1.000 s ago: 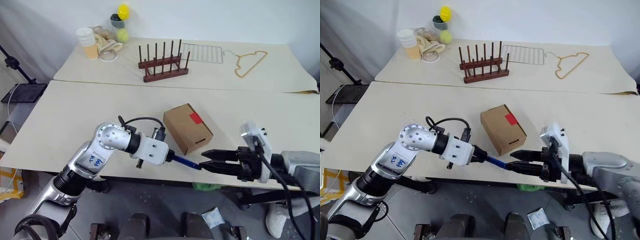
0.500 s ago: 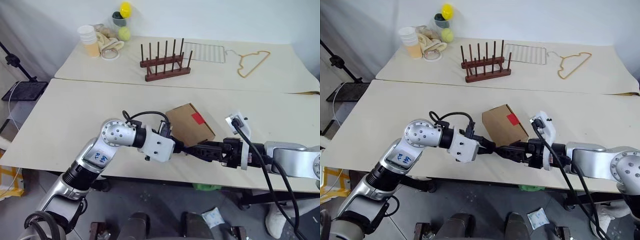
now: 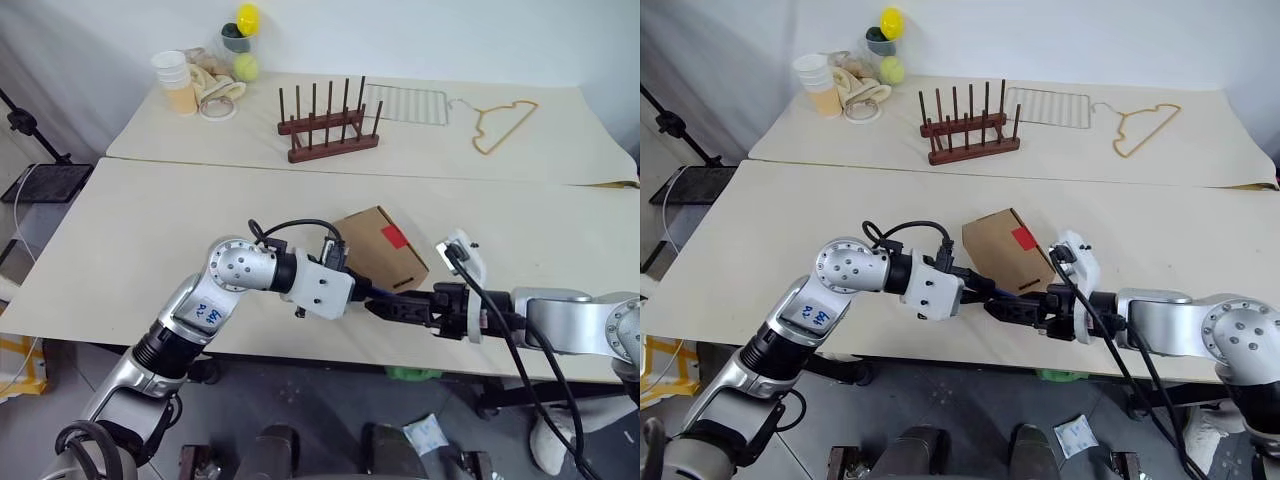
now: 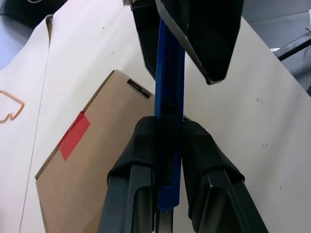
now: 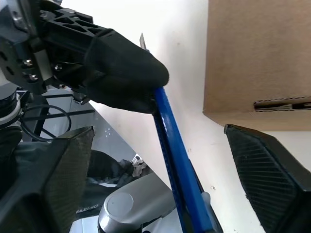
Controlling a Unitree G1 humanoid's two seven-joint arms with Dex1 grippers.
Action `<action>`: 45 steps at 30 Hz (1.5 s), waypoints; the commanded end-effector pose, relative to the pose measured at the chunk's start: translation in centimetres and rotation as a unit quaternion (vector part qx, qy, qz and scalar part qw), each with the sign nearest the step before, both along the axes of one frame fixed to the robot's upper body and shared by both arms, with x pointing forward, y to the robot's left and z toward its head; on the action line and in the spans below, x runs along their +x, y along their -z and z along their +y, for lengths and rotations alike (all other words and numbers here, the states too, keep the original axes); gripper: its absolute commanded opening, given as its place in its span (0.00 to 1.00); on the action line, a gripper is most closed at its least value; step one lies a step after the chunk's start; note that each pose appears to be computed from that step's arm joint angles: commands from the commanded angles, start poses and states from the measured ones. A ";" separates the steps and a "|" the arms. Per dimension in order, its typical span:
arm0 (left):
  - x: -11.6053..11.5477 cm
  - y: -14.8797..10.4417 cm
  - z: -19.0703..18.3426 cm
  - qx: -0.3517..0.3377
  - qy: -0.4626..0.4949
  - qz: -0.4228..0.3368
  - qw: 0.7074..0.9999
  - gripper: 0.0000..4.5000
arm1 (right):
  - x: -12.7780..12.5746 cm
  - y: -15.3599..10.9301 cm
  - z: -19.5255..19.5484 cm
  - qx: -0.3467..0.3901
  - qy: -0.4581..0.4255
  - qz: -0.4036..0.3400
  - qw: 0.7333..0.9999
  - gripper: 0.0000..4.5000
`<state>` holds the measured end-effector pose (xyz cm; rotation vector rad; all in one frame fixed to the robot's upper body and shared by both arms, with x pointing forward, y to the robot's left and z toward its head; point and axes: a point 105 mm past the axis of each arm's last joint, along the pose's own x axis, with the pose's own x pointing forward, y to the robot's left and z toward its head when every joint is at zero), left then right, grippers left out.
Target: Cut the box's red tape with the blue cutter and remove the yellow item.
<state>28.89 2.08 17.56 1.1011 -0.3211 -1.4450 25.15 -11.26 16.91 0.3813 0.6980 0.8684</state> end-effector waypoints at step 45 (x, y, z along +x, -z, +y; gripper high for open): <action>3.7 -3.3 10.7 -0.167 -0.146 0.345 0.912 0.02 | -1.9 -7.1 -6.5 -0.001 0.063 -0.140 0.988 0.02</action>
